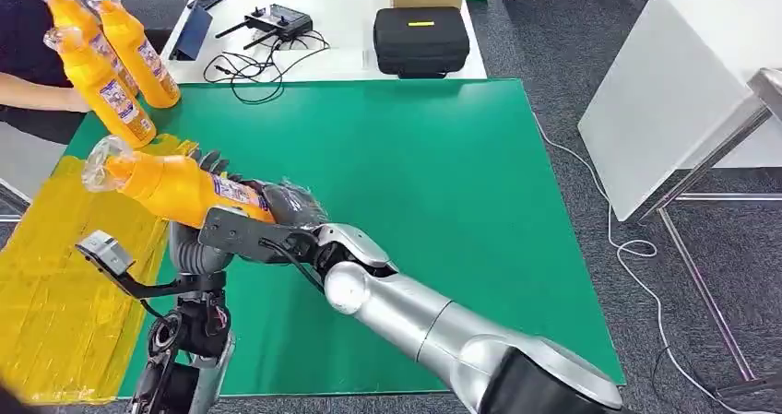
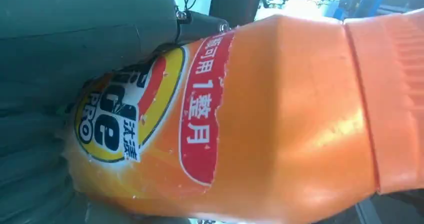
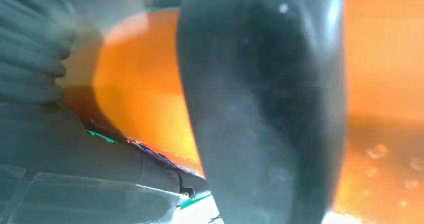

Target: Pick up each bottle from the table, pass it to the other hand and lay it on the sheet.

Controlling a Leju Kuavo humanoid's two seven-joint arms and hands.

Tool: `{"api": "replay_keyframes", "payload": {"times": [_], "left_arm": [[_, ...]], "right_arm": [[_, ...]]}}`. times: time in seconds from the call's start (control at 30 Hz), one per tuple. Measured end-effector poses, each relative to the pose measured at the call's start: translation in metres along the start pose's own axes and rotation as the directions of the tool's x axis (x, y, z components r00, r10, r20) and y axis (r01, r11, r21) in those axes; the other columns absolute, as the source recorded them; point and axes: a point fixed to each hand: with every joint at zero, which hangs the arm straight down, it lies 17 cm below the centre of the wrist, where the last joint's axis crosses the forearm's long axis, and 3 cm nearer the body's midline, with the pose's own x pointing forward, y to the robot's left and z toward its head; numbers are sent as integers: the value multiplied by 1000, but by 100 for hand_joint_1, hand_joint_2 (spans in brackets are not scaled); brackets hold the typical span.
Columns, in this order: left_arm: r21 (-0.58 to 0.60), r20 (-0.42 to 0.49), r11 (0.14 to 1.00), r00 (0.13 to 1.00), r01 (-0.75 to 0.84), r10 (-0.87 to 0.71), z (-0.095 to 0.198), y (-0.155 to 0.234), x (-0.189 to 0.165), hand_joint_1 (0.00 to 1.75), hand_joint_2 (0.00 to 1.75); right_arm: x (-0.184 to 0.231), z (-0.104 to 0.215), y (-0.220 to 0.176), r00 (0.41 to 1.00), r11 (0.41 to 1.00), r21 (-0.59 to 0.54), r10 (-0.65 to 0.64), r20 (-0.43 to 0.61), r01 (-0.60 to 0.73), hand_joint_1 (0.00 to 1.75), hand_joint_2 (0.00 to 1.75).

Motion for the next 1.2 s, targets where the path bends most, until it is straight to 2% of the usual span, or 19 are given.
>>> {"api": "replay_keyframes", "payload": {"times": [0.2, 0.23, 0.27, 0.3, 0.33, 0.47, 0.67, 0.83, 0.97, 1.03, 1.13, 1.17, 1.2], "left_arm": [[9, 14, 1000, 1000, 6, -6, 2, 6, 3, 175, 175], [10, 15, 1000, 1000, 12, -12, 2, 7, 3, 175, 175], [9, 16, 1000, 1000, 22, -23, 2, 8, 4, 175, 175], [6, 18, 999, 999, 36, -36, 1, 9, 4, 175, 175], [6, 19, 999, 999, 50, -50, 0, 11, 5, 175, 175], [11, 38, 991, 990, 135, -135, -5, 22, 11, 175, 175], [46, 28, 946, 947, 320, -321, -2, 61, 13, 175, 175], [79, -1, 823, 826, 563, -564, 2, 100, 11, 175, 175], [116, -39, 624, 631, 773, -774, -3, 137, 14, 175, 175], [130, -77, 472, 483, 872, -872, -7, 158, 16, 175, 175], [132, -120, 164, 180, 978, -976, -11, 187, 22, 175, 175], [90, -133, 60, 71, 994, -989, -9, 193, 17, 175, 175], [27, -128, -79, -75, 996, -989, -8, 198, 13, 175, 175]], "right_arm": [[-4, 0, -2, 1000, 1000, -15, 10, 19, -9, 175, 175], [-4, 0, -2, 1000, 1000, -21, 11, 23, -10, 7, 175], [-4, 0, -3, 999, 999, -31, 12, 33, -11, 0, 175], [-4, 1, -3, 999, 999, -36, 13, 44, -11, 0, 175], [-3, 1, -5, 998, 999, -47, 16, 61, -13, 0, 0], [-3, 3, -12, 993, 998, -65, -5, 118, 13, 0, 0], [4, 9, -33, 978, 995, -96, -19, 208, 40, 0, 0], [3, 25, -55, 961, 987, -122, -67, 268, 102, 0, 0], [-4, 42, -84, 940, 966, -169, -137, 312, 197, 0, 0], [-7, 50, -101, 931, 952, -202, -153, 332, 229, 0, 0], [-8, 60, -114, 919, 939, -226, -167, 357, 258, 0, 0], [-7, 62, -117, 916, 938, -227, -169, 364, 263, 0, 0], [-7, 64, -119, 915, 937, -229, -169, 367, 265, 0, 0]]}}
